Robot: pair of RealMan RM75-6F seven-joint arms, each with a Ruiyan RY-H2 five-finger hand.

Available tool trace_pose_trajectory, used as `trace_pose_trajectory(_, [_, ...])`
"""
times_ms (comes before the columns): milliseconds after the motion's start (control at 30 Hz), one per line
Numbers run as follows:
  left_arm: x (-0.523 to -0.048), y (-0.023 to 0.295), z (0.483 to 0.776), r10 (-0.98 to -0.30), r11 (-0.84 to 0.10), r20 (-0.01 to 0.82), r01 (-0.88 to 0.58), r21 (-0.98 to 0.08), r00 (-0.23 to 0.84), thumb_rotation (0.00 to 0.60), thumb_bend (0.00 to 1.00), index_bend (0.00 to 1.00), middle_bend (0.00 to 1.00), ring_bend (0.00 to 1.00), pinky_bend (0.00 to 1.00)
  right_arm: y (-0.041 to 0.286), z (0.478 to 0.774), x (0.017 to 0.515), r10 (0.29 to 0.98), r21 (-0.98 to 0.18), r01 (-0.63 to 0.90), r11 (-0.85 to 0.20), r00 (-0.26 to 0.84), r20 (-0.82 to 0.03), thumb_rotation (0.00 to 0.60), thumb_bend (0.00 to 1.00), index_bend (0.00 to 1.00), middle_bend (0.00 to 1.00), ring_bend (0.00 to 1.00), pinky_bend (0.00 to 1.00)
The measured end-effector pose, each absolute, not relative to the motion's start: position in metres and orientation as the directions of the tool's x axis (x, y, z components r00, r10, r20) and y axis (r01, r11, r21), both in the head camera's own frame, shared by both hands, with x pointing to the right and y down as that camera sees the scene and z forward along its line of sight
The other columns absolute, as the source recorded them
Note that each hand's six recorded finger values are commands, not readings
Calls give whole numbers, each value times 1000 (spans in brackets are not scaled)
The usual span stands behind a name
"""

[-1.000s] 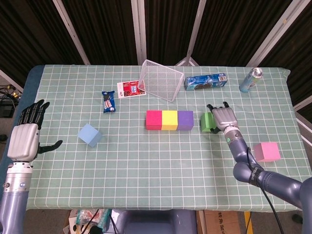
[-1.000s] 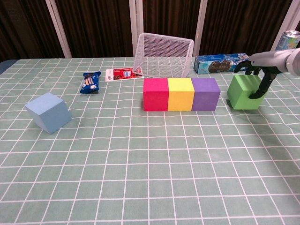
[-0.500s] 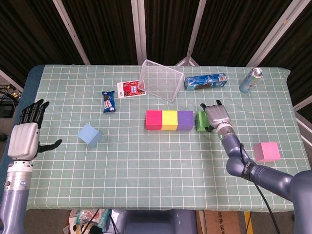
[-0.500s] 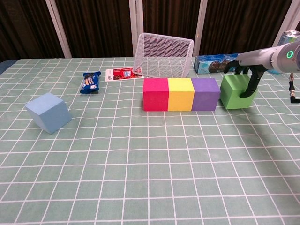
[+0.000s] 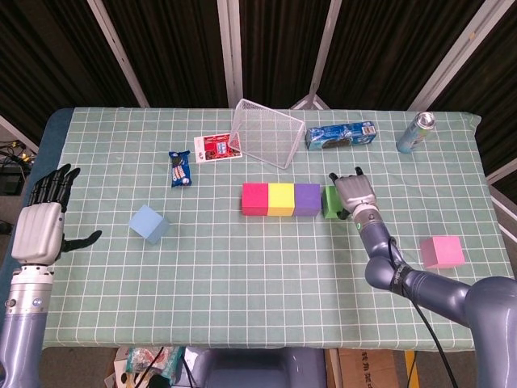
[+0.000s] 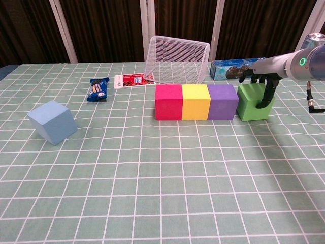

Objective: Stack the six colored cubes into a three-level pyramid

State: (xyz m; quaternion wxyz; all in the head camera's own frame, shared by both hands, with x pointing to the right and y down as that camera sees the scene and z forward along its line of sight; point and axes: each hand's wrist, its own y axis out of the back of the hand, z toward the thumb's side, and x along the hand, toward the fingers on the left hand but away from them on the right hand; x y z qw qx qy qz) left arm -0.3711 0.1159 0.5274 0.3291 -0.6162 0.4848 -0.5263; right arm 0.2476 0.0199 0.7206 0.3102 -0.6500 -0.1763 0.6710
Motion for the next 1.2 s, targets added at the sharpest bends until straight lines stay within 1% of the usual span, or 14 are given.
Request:
trace_pose_trajectory(767, [-373,116,527,-944,-311,329,-253,-916,-28,600,102,0,0,0,0,14,717,247,657,-644,-201,-738,4,-754,600,290,134,413,287,0])
trace_pose_trajectory(967, [-373,116,526,-944,-311,328,-256,-915,-27,600,102,0,0,0,0,2,704,247,683,-668,-206,-715,-2,-731,600,290,134,413,286,0])
trace_pose_trajectory(1200, [-372,116,526,-943,-315,332,-259,-913,-24,600,102,0,0,0,0,-14,680,240,715,-699,-218,-681,10,-699,600,290,134,413,287,0])
